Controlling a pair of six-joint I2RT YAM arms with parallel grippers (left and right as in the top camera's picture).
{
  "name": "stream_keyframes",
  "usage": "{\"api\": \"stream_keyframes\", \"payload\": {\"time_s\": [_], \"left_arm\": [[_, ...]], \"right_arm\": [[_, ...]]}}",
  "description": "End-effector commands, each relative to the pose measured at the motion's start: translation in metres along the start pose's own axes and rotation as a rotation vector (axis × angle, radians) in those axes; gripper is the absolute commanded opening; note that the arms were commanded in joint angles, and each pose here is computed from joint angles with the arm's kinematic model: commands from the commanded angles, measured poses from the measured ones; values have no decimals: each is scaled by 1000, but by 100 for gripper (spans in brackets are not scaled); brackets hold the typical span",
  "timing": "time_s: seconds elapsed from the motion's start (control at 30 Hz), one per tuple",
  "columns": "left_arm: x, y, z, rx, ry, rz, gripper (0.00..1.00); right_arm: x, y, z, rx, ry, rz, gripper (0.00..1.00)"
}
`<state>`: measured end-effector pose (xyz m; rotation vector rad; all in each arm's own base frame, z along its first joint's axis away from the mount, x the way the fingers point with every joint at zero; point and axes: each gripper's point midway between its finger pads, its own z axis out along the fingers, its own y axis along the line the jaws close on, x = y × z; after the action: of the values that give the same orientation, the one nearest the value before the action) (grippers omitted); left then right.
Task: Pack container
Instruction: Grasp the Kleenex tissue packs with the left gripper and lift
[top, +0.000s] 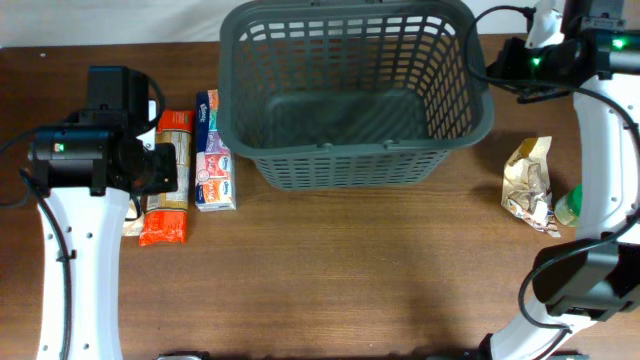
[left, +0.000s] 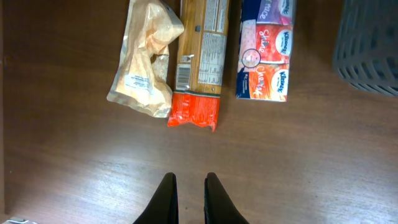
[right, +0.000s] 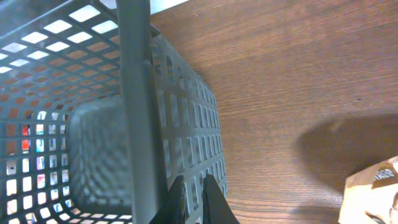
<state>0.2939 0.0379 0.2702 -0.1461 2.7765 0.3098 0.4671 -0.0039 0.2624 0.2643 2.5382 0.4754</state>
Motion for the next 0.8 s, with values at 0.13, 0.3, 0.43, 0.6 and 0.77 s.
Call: {"api": "stream_keyframes", "payload": {"time_s": [0.13, 0.3, 0.43, 0.6, 0.77], "left_arm": [[2, 1, -4, 9, -7, -18, 10], [-1, 5, 0, 4, -4, -33, 18], [-1, -12, 16, 134, 59, 17, 36], [-2, -49, 52, 336, 180, 134, 55], [-10, -59, 95, 352, 257, 156, 63]], "right_arm": [[0, 3, -12, -31, -10, -4, 4], [-13, -19, -75, 13, -148, 44, 4], [-17, -42, -147, 75, -305, 86, 4], [-11, -75, -209, 165, -439, 157, 95], [-7, -107, -230, 229, -484, 226, 99]]}}
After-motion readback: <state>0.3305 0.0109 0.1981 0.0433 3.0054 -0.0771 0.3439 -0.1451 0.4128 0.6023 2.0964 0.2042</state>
